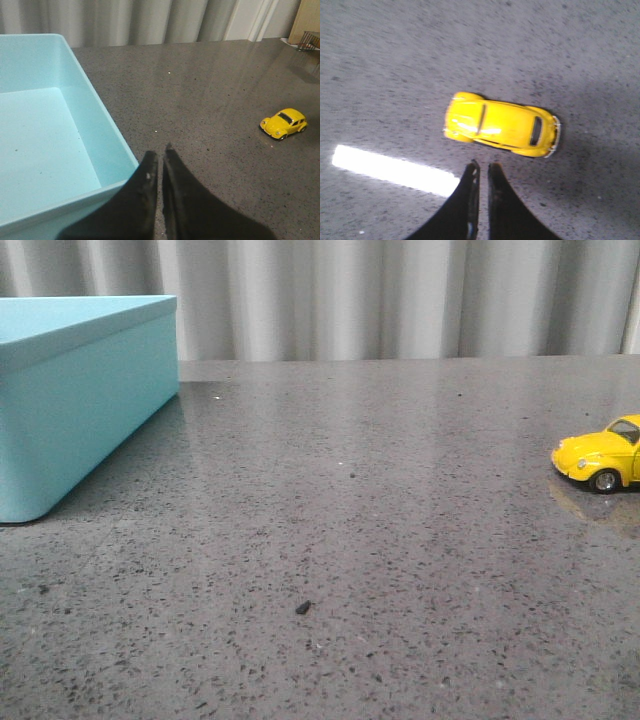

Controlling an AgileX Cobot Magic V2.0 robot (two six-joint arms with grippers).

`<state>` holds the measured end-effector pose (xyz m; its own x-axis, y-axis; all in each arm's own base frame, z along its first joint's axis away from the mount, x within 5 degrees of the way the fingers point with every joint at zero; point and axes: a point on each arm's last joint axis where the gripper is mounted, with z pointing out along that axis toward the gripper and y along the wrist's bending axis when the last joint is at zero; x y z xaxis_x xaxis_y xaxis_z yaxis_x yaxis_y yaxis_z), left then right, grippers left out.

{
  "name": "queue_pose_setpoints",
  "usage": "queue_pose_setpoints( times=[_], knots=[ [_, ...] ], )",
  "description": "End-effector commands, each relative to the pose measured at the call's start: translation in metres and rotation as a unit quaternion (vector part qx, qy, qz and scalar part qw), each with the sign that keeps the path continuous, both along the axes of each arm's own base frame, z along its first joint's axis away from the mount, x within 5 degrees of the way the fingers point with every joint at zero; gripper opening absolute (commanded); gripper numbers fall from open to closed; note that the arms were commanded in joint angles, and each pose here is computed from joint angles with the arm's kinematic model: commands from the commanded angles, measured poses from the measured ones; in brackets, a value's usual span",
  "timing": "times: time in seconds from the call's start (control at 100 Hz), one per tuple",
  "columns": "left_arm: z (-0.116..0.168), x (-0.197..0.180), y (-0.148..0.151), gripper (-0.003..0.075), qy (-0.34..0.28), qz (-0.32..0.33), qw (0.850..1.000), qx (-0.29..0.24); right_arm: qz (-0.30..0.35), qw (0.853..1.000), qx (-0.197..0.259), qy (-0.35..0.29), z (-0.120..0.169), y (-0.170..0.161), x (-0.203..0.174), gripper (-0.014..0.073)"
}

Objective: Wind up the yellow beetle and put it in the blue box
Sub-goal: 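Lower the right gripper down onto the roof of the yellow car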

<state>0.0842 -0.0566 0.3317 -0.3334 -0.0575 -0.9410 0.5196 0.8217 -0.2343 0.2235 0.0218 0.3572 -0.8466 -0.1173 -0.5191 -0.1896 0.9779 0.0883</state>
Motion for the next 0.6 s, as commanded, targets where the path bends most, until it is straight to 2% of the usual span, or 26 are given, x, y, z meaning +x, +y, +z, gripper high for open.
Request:
queue_pose_setpoints(
  times=[0.0, 0.26, 0.59],
  knots=[
    [0.017, 0.002, 0.000, -0.0021, -0.038, 0.007, 0.999, -0.023, -0.006, 1.000, -0.011, 0.003, 0.006, -0.002, 0.017, -0.0041],
    [0.017, 0.000, -0.003, -0.0021, -0.039, -0.012, 0.999, -0.020, -0.006, 0.998, -0.013, 0.057, -0.023, -0.001, 0.051, -0.0041],
    [0.017, 0.001, -0.003, -0.0021, -0.044, -0.009, 0.999, -0.019, -0.008, 0.997, -0.012, 0.075, -0.041, 0.000, 0.067, -0.0041]
  ],
)
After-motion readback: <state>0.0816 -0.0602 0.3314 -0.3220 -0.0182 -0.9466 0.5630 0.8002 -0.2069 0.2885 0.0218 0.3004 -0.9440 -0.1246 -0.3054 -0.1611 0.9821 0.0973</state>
